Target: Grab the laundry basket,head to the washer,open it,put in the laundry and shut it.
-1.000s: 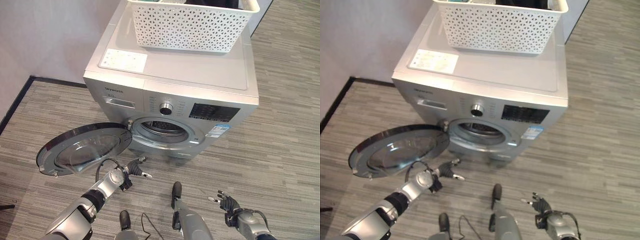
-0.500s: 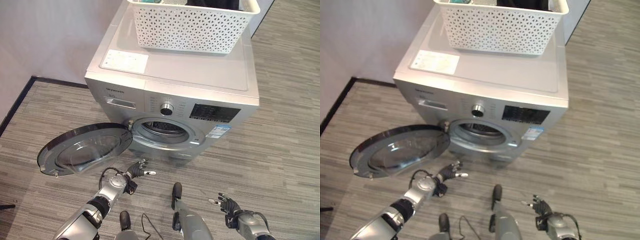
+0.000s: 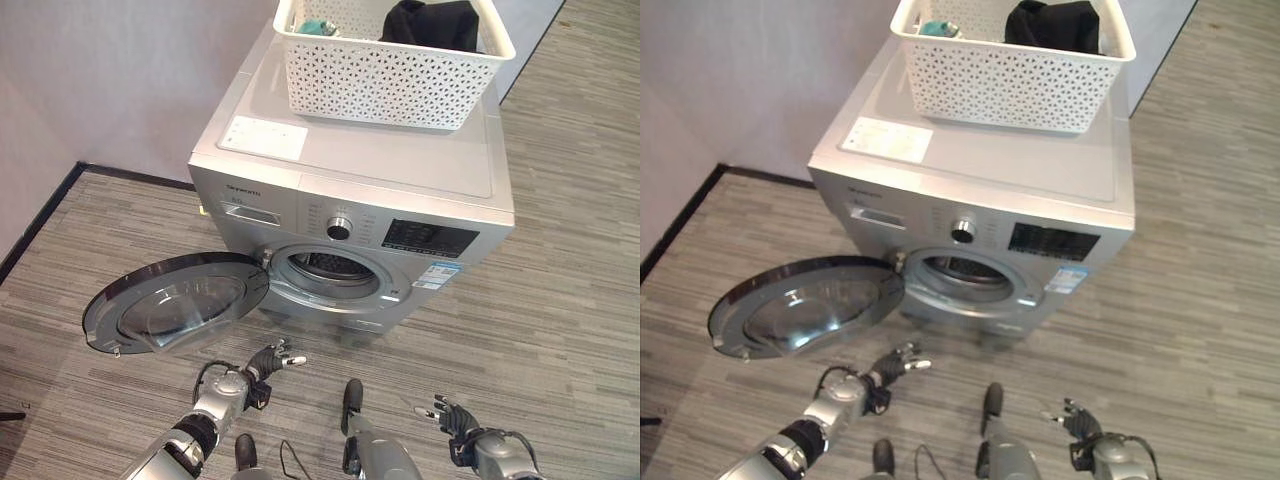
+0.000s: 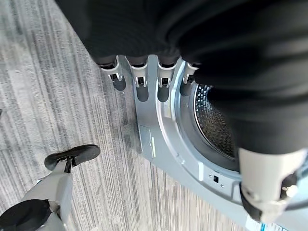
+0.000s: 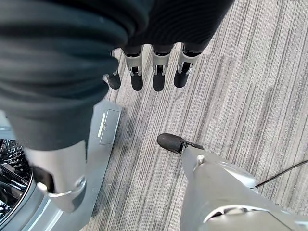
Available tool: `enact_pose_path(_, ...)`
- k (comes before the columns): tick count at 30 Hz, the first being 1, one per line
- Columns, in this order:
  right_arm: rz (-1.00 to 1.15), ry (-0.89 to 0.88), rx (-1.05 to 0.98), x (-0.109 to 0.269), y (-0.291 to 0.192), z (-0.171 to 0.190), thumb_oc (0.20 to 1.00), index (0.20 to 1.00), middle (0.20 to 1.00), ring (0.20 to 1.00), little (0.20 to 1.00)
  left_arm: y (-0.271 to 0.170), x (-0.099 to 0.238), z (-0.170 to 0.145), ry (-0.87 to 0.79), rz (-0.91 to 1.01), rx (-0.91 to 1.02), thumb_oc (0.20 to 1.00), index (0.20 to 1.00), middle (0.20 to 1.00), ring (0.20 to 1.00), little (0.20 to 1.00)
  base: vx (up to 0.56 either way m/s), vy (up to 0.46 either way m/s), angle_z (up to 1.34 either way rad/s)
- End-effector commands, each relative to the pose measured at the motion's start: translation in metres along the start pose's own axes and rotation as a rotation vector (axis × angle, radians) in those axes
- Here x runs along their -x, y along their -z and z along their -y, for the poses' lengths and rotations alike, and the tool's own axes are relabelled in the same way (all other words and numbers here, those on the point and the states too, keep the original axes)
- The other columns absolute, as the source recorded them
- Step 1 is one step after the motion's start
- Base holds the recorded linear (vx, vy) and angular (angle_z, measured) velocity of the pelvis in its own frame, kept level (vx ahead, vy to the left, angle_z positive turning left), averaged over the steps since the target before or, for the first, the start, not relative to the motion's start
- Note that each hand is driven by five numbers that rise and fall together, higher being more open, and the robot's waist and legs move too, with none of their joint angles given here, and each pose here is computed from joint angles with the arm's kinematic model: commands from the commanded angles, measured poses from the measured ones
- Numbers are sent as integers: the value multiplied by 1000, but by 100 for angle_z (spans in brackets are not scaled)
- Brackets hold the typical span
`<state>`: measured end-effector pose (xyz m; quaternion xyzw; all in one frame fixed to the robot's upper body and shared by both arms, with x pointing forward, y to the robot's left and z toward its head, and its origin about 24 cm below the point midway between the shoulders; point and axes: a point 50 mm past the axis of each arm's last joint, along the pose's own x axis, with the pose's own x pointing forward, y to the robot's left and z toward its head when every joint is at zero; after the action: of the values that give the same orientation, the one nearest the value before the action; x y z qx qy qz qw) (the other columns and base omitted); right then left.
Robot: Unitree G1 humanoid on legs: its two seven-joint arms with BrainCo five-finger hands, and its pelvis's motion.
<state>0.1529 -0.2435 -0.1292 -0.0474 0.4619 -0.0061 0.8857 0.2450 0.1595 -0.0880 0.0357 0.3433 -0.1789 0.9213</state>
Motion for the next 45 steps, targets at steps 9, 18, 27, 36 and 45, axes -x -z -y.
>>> enact_pose_path(9,25,-67,13,0,-5,-6,1000,1000,1000,1000,1000,6,0,22,224,35,450,1000,1000,1000,1000,1000,3,-1,2)
enact_pose_path(18,23,-72,2,1,-1,-10,1000,1000,1000,1000,1000,1,-2,30,236,68,463,1000,1000,1000,1000,1000,1,-2,0)
enact_pose_path(27,12,-65,-9,1,2,-8,1000,1000,1000,1000,1000,8,1,19,174,64,454,1000,1000,1000,1000,1000,0,0,0)
enact_pose_path(36,-65,3,17,-2,13,-4,1000,1000,1000,1000,1000,45,15,-18,-138,-139,-146,1000,1000,1000,1000,1000,29,30,-1)
enact_pose_path(45,-45,126,-79,0,19,1,1000,1000,1000,1000,1000,104,48,-40,-480,-251,208,1000,1000,1000,1000,1000,60,94,-8)
